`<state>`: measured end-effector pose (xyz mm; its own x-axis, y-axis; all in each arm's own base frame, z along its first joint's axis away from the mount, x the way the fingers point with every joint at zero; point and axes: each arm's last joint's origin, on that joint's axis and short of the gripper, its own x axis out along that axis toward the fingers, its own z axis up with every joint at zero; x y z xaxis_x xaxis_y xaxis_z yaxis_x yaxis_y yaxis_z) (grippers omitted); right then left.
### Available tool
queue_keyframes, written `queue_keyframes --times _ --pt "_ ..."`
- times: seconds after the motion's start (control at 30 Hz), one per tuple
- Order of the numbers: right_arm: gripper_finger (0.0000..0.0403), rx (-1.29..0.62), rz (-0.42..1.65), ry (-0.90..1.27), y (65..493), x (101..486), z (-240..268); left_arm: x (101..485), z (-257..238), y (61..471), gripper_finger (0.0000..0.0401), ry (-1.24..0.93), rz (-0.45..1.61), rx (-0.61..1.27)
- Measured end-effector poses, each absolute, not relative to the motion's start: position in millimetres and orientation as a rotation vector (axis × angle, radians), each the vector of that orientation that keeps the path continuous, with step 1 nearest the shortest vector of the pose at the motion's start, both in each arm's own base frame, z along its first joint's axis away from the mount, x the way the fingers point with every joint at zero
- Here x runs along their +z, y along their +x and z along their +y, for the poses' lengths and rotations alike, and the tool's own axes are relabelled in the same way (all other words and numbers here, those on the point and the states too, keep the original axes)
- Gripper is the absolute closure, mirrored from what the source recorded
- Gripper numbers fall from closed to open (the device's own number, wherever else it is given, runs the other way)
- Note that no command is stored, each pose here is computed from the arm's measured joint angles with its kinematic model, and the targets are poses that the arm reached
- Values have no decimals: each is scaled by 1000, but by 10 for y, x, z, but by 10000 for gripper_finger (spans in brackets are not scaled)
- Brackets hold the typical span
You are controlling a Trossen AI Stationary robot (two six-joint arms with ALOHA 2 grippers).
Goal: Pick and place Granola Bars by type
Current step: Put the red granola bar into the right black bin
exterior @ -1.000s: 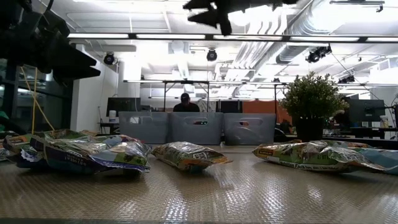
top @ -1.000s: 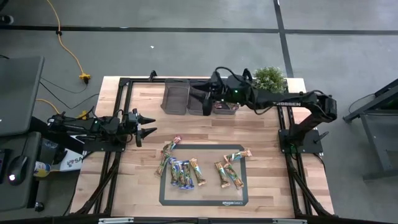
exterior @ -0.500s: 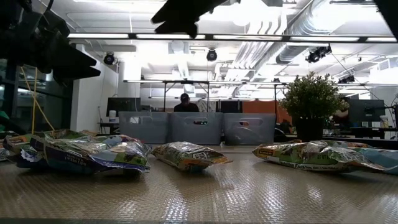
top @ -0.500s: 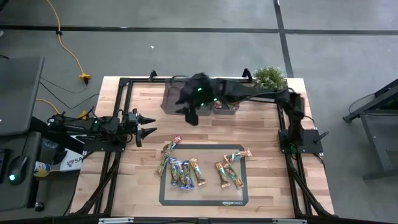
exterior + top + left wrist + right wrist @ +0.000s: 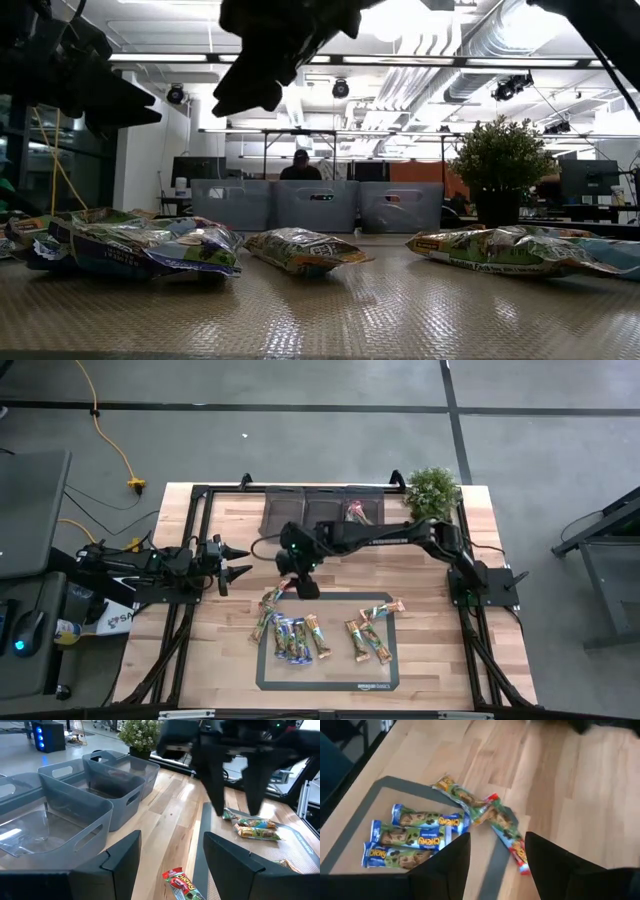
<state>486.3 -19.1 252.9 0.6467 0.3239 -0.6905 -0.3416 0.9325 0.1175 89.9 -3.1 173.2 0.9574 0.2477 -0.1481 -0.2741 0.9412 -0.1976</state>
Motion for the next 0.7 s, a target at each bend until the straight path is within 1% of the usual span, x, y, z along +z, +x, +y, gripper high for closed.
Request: queue_keyframes --times 0.17,0.3,0.47,0.7 --pt "229 343 774 -100 4885 2535 -13 1732 -31 899 190 -218 122 267" --pt "229 321 741 -130 4918 2626 72 1732 -31 899 190 -219 122 267" --pt "232 321 732 -166 4934 2646 103 1732 -31 899 190 -219 122 266" --pt "235 349 714 -301 4943 2635 103 1731 -31 899 190 -219 122 267"
